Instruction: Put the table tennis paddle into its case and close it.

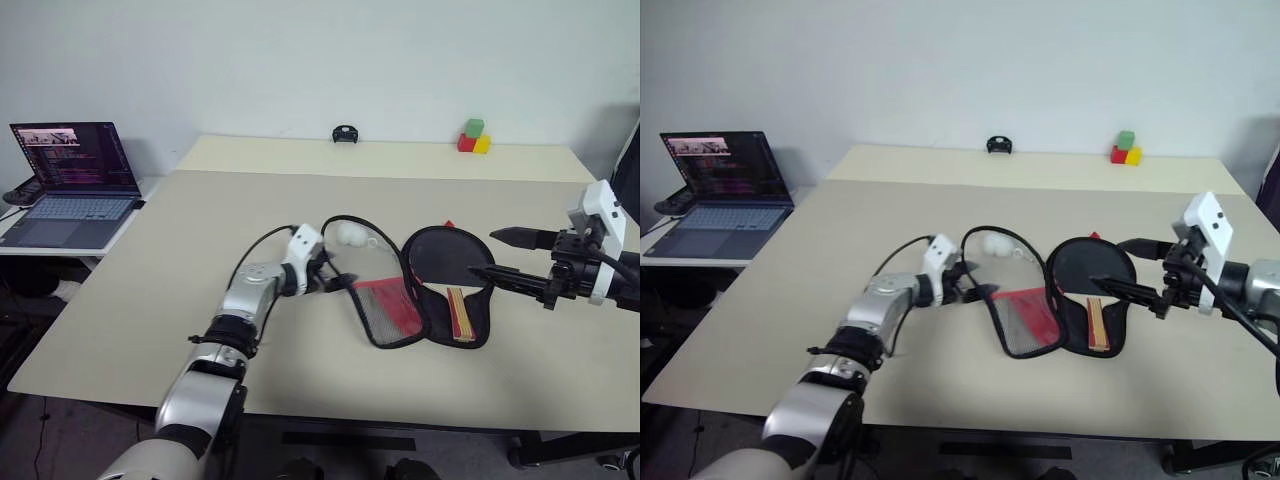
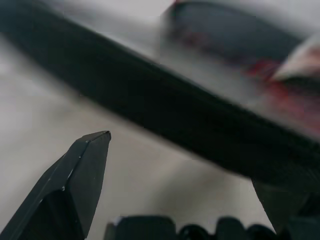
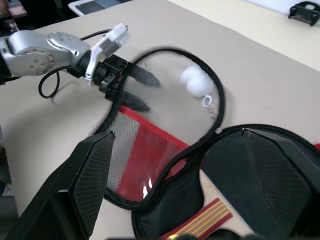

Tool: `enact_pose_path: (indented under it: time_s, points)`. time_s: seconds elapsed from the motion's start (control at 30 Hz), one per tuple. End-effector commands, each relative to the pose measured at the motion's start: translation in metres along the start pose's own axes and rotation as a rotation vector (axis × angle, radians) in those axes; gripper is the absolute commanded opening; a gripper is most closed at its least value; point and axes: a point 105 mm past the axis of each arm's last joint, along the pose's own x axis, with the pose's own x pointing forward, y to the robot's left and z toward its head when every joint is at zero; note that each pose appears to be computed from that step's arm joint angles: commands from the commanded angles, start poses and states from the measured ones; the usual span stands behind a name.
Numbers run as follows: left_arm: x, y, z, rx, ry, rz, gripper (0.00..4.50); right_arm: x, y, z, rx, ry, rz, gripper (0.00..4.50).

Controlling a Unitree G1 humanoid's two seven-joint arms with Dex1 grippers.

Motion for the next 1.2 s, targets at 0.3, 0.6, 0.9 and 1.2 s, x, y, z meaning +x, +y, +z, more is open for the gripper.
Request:
enact_pose_path:
  time_s: [0.3,0.6,0.9,1.2]
  points:
    - [0.068,-0.056,0.087,0.027,-0.199,-0.159,4.5,-0.021,-0.008,0.012,-0.059,-0.029,-0.096,4.44]
    - [0.064,-0.049,0.085,0.025,-0.226,-0.151,4.5,-0.018,-0.01,0.0,-0.025,-0.011,-0.143,4.44]
    - [0.012,-0.039,0.067,0.084,-0.223,-0.205,4.5,0.0,-0.019,-0.044,0.116,0.072,-0.17,4.44]
    - [-0.056,-0.041,0.067,0.117,-0.213,-0.25,4.5,0.014,-0.055,-0.085,0.177,0.143,-0.339,4.44]
